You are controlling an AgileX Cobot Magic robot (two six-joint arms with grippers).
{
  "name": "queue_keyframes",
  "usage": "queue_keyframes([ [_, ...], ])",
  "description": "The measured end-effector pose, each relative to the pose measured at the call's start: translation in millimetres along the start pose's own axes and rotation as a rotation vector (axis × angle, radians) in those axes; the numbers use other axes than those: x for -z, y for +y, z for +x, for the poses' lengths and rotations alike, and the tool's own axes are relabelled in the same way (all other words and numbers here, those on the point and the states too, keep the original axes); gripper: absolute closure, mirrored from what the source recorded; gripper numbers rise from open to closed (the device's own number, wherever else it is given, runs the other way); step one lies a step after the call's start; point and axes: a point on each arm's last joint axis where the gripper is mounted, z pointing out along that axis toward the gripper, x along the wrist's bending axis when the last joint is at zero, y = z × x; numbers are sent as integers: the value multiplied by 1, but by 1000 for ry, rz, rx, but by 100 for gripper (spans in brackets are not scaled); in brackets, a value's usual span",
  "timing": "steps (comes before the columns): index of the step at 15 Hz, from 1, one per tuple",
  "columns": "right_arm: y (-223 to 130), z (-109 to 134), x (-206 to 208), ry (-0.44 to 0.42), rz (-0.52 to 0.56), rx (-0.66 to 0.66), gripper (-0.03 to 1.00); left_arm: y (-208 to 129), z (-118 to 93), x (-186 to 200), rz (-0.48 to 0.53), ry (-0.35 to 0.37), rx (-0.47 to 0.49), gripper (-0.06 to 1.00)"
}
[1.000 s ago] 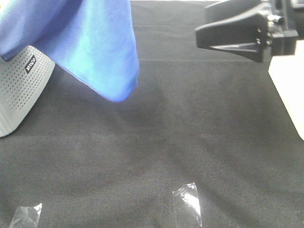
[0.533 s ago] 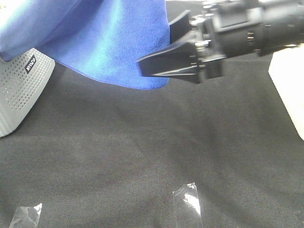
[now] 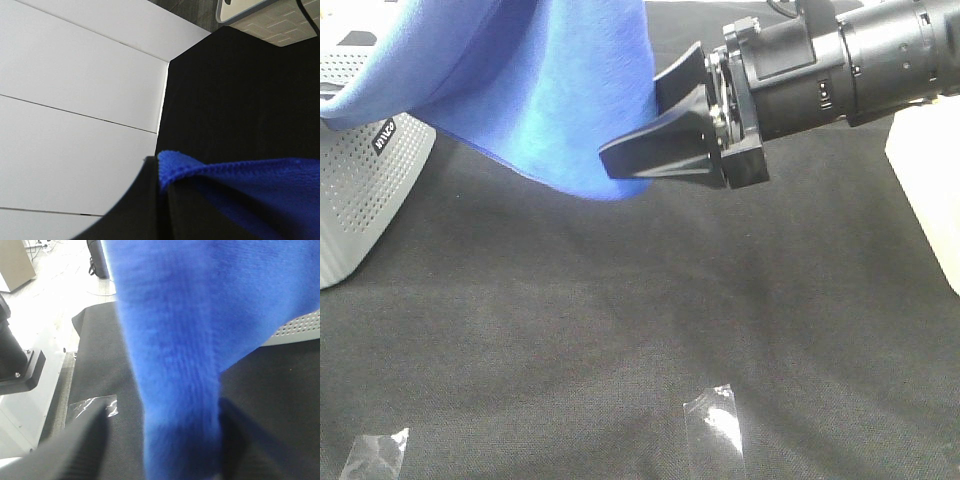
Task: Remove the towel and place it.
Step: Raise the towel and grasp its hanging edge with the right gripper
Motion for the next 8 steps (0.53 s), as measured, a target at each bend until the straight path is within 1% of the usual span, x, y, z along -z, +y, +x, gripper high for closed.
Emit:
queue_keyframes([
  [1, 0, -1, 0, -6, 3, -13, 50, -1, 0, 0, 6, 5, 4, 94],
  [2, -1, -2, 0, -17, 6, -21, 65, -1, 0, 0, 8, 4, 7, 94],
  [3, -1, -3, 0, -29, 12, -41, 75, -1, 0, 0, 16, -3, 9, 94],
  [5, -3, -2, 0, -27, 33, -75, 95, -6, -2, 0, 50, -29, 38, 94],
  [6, -5, -2, 0, -24, 49, -93, 97, -10, -1, 0, 67, -33, 61, 94],
  [8, -6, -3, 0, -40, 62, -203, 97, -17, -1, -1, 111, -52, 104, 94],
])
